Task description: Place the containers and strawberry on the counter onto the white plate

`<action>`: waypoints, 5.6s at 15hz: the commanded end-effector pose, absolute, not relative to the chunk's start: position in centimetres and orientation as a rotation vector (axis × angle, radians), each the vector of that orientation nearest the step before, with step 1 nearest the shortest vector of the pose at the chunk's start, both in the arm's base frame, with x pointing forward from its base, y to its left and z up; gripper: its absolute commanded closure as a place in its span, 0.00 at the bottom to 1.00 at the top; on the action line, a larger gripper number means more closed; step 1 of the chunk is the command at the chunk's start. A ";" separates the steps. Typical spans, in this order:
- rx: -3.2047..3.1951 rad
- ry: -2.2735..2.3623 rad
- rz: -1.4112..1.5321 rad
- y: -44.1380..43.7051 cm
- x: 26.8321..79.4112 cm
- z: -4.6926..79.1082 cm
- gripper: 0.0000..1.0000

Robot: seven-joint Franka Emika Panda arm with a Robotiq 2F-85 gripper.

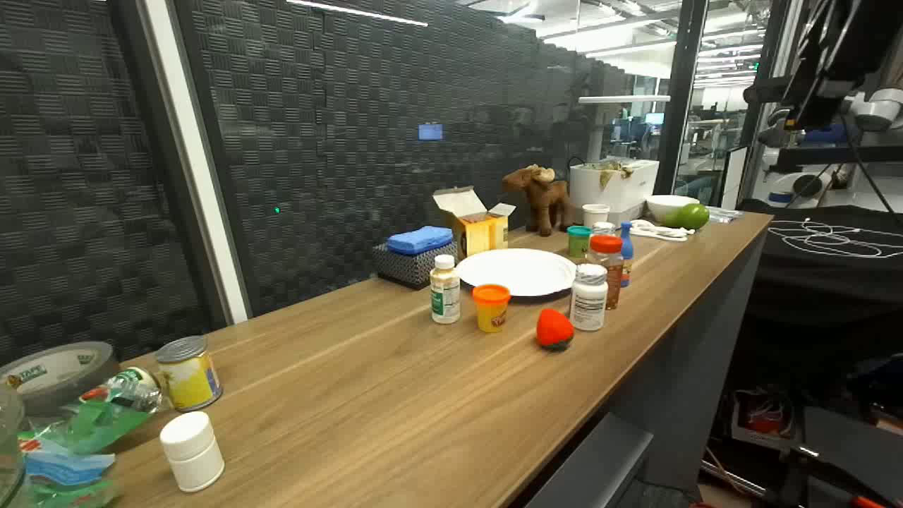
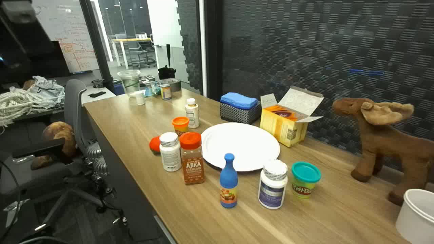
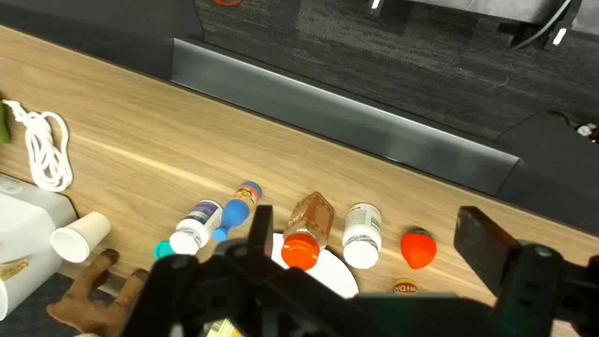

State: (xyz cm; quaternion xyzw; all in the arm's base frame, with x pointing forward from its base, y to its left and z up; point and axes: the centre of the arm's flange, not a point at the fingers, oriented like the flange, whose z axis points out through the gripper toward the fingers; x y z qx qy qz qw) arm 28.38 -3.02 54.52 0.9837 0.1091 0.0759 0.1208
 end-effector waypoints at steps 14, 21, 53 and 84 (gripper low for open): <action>2.870 0.302 0.240 -3.7 29.9 54.8 0.00; 2.901 0.226 0.293 -9.4 38.9 52.0 0.00; 2.990 -0.045 0.298 -21.5 53.7 46.0 0.00; 3.056 -0.250 0.081 -29.0 60.7 34.3 0.42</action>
